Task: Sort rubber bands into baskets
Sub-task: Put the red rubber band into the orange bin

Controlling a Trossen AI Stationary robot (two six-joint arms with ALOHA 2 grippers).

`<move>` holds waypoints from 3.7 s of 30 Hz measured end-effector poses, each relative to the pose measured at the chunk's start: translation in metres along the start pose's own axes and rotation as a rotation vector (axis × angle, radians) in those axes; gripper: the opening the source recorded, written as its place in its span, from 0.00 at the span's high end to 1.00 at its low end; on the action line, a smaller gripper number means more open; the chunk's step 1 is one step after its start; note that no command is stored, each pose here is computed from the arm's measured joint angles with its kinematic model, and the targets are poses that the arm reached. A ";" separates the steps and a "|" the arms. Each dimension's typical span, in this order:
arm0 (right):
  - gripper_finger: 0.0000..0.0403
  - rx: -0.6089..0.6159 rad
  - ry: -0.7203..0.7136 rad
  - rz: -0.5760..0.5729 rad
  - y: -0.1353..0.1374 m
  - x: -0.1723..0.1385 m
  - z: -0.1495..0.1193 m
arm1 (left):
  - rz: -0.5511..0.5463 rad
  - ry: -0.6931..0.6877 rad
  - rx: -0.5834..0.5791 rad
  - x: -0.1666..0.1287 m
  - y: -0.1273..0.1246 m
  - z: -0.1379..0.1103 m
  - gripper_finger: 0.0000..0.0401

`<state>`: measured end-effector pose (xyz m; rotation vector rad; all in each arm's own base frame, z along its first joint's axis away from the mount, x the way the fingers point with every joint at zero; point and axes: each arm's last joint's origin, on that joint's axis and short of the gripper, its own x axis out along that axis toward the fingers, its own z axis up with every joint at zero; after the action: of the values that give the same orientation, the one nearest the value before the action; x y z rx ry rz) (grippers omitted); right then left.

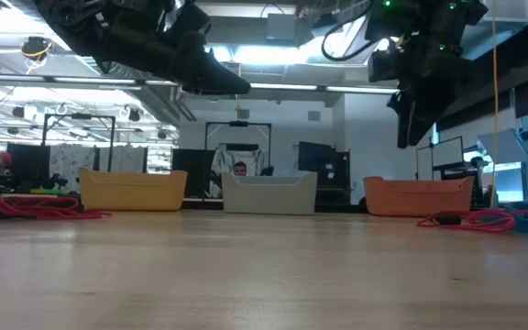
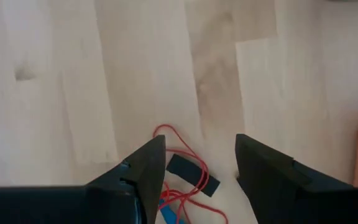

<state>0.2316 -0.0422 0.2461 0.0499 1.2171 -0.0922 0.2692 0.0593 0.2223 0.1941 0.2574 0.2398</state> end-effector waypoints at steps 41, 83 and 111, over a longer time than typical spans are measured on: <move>0.52 -0.124 0.199 0.041 0.006 0.093 -0.031 | 0.000 0.000 -0.003 0.000 0.000 0.000 0.68; 0.99 -0.140 0.137 0.125 0.008 0.092 -0.023 | 0.000 0.000 -0.002 0.000 0.000 0.000 0.68; 0.99 -0.100 -0.197 -0.448 -0.007 -0.024 -0.009 | 0.000 0.000 -0.003 0.000 0.000 0.000 0.68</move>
<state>0.2145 -0.0470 0.2652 -0.3141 1.0163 -0.4175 0.2692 0.0593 0.2224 0.1913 0.2569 0.2401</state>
